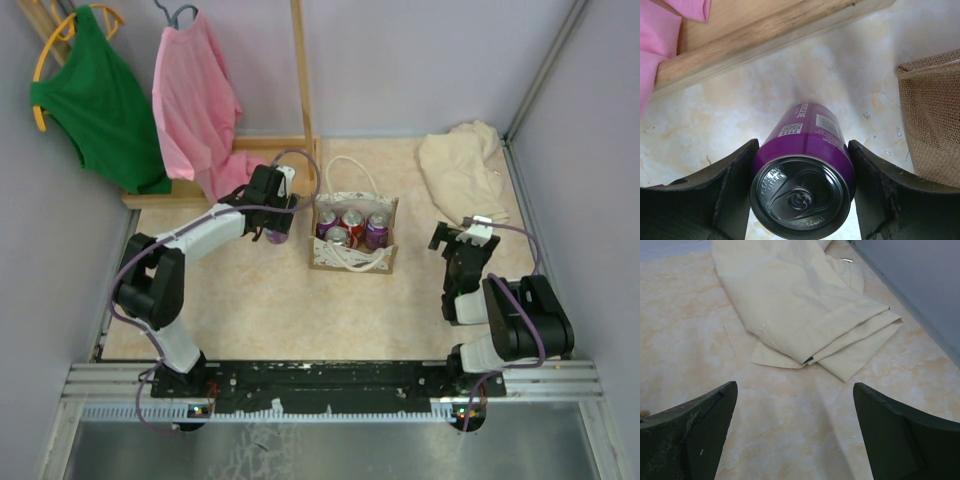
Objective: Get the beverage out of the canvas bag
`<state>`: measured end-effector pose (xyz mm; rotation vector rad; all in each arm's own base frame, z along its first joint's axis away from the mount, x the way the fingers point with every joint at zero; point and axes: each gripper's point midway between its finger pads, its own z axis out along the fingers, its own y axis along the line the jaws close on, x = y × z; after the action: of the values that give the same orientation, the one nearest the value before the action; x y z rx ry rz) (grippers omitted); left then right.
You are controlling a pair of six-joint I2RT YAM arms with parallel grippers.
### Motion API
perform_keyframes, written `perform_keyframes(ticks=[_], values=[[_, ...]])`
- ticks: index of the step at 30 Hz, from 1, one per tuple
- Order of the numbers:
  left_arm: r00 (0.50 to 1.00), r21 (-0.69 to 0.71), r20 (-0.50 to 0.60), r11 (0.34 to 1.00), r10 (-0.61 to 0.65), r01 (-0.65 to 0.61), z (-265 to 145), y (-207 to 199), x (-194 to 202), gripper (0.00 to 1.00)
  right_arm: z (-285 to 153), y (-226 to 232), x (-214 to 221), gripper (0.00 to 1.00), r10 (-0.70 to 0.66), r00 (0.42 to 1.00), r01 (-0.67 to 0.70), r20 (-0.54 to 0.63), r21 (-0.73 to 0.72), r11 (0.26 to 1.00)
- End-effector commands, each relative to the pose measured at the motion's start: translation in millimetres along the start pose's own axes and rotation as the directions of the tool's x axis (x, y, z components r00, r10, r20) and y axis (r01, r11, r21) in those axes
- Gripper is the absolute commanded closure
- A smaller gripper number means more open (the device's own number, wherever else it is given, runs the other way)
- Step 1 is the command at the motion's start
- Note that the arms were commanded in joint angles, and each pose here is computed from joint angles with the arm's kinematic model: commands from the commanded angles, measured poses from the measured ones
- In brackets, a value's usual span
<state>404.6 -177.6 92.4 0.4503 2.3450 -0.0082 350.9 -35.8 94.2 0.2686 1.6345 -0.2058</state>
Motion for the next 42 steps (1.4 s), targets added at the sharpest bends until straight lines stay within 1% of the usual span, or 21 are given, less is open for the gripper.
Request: perform_keyframes(ticks=[1,5,6,7,8,10,12,17,20,21,22,23,29,33,35,38,42], values=[[0.989,-0.013,0.142,0.999,-0.039,0.042,-9.8,5.7,-42.8,0.90,4.0,2.2,-14.7,0.01,0.008,0.999,-0.008,0.051,0.005,1.000],[0.993,-0.016,0.110,0.999,-0.033,0.035,-4.2,4.9,-37.1,0.85,3.9,2.3,-14.9,0.01,0.008,0.999,-0.008,0.052,0.005,1.000],[0.994,-0.015,0.106,0.999,-0.032,0.034,-3.1,4.6,-36.4,0.78,3.9,2.3,-14.8,0.01,0.008,0.999,-0.009,0.052,0.005,1.000],[0.994,-0.017,0.101,0.999,-0.032,0.033,-2.0,4.7,-35.5,0.67,3.9,2.3,-14.8,0.01,0.009,0.999,-0.009,0.052,0.005,1.000],[0.995,-0.016,0.094,0.999,-0.030,0.032,-0.9,3.9,-34.9,0.64,3.9,2.3,-14.6,0.01,0.009,0.999,-0.009,0.051,0.005,1.000],[0.997,-0.016,0.071,0.999,-0.027,0.028,2.2,3.5,-31.1,0.62,3.9,2.3,-14.7,0.01,0.009,0.999,-0.009,0.051,0.005,1.000],[0.998,-0.014,0.057,1.000,-0.024,0.025,4.0,2.7,-29.2,0.56,3.9,2.2,-14.4,0.01,0.008,0.999,-0.009,0.051,0.005,1.000],[0.998,-0.008,0.051,1.000,-0.026,0.027,6.1,1.2,-29.1,0.29,3.9,2.3,-14.9,0.01,0.009,0.999,-0.009,0.052,0.005,1.000],[0.999,-0.012,0.043,1.000,-0.026,0.027,7.3,1.5,-27.8,0.21,3.9,2.4,-14.9,0.01,0.009,0.999,-0.010,0.052,0.005,1.000],[0.999,-0.014,0.037,1.000,-0.025,0.026,7.9,1.7,-27.1,0.17,3.9,2.3,-14.8,0.01,0.009,0.999,-0.009,0.051,0.005,1.000],[0.999,-0.015,0.032,1.000,-0.026,0.026,8.3,2.1,-26.4,0.11,3.9,2.3,-14.9,0.01,0.008,0.999,-0.009,0.052,0.005,1.000],[0.999,-0.016,0.027,1.000,-0.025,0.026,8.5,1.8,-25.6,0.01,3.9,2.2,-14.7,0.01,0.008,0.999,-0.008,0.051,0.006,1.000],[0.999,-0.028,0.021,0.999,-0.030,0.031,5.1,4.2,-26.2,0.00,3.9,2.4,-14.9,0.01,0.008,0.999,-0.009,0.052,0.004,1.000],[0.998,-0.052,0.049,0.998,-0.037,0.039,-8.9,11.3,-39.3,0.00,4.0,2.0,-14.9,0.01,0.008,0.999,-0.008,0.052,0.006,1.000],[0.996,-0.053,0.081,0.998,-0.036,0.040,-22.8,14.1,-53.5,0.00,3.9,2.3,-14.7,0.01,0.008,0.999,-0.009,0.051,0.006,1.000],[0.985,-0.028,0.169,0.999,-0.032,0.037,-53.9,15.0,-85.1,0.00,3.9,2.3,-14.7,0.01,0.008,0.999,-0.008,0.051,0.005,1.000],[0.951,0.085,0.308,0.996,-0.010,-0.017,-98.1,1.2,-122.6,0.01,3.9,2.3,-14.6,0.01,0.009,0.999,-0.009,0.051,0.005,1.000]])
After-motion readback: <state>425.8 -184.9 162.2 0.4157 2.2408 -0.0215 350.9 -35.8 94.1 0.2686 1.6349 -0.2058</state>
